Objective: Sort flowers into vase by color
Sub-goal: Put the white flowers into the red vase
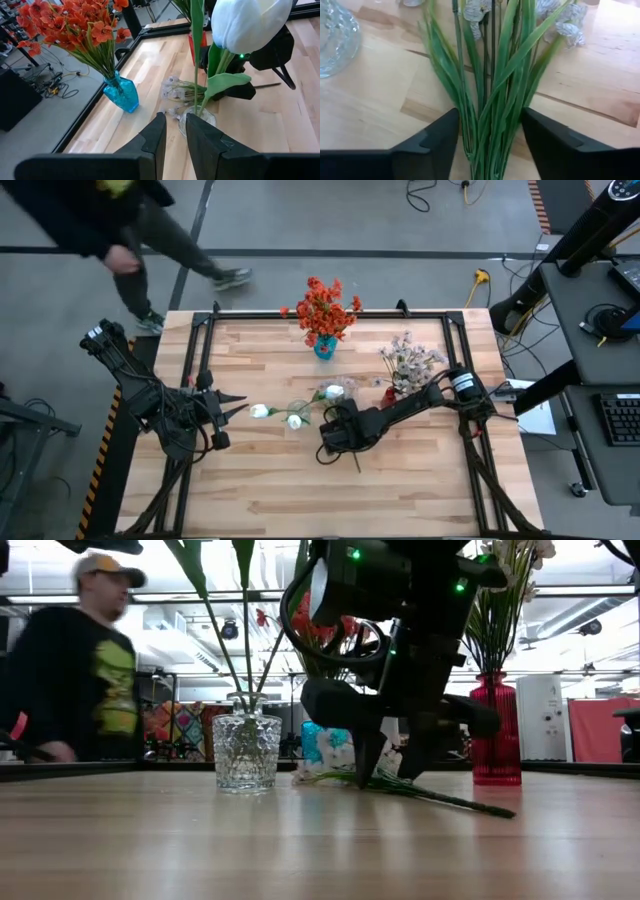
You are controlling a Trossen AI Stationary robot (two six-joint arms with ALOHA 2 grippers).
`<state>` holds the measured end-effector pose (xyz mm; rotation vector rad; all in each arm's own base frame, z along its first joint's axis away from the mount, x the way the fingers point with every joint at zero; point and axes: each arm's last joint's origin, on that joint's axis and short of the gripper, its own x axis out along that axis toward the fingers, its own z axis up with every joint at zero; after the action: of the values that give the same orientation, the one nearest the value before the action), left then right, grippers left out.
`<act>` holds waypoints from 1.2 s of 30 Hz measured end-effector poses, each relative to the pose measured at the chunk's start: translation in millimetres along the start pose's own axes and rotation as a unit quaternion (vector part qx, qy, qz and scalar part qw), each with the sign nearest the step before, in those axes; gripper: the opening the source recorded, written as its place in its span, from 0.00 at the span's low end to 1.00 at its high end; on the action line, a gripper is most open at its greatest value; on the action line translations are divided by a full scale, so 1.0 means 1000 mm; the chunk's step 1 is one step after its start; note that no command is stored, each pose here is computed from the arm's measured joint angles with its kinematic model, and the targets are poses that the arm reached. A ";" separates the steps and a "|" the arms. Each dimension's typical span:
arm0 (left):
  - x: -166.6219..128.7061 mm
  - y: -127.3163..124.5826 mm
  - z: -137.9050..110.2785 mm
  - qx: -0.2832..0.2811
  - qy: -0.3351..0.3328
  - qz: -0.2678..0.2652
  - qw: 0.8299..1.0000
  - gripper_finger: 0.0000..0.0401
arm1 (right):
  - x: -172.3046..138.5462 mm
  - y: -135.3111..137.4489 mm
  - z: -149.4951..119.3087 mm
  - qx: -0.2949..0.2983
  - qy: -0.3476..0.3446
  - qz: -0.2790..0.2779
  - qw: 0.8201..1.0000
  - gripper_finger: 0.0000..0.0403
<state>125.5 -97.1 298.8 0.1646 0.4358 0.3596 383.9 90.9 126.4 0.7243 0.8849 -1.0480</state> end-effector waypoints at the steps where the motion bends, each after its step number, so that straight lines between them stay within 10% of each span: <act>1: 0.000 0.000 0.000 0.000 0.000 0.000 1.000 0.15 | 0.000 0.000 0.000 0.000 0.000 -0.001 1.000 0.47; 12: 0.000 0.000 0.000 0.000 -0.001 0.002 1.000 0.15 | -0.006 0.001 -0.012 0.009 -0.023 0.007 1.000 0.05; 36: 0.000 0.000 0.000 -0.002 -0.002 0.001 1.000 0.15 | -0.113 -0.005 -0.066 -0.030 -0.043 0.130 0.990 0.05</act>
<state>125.7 -97.3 299.1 0.1616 0.4304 0.3626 335.4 192.0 194.6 0.7176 0.7240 -0.8112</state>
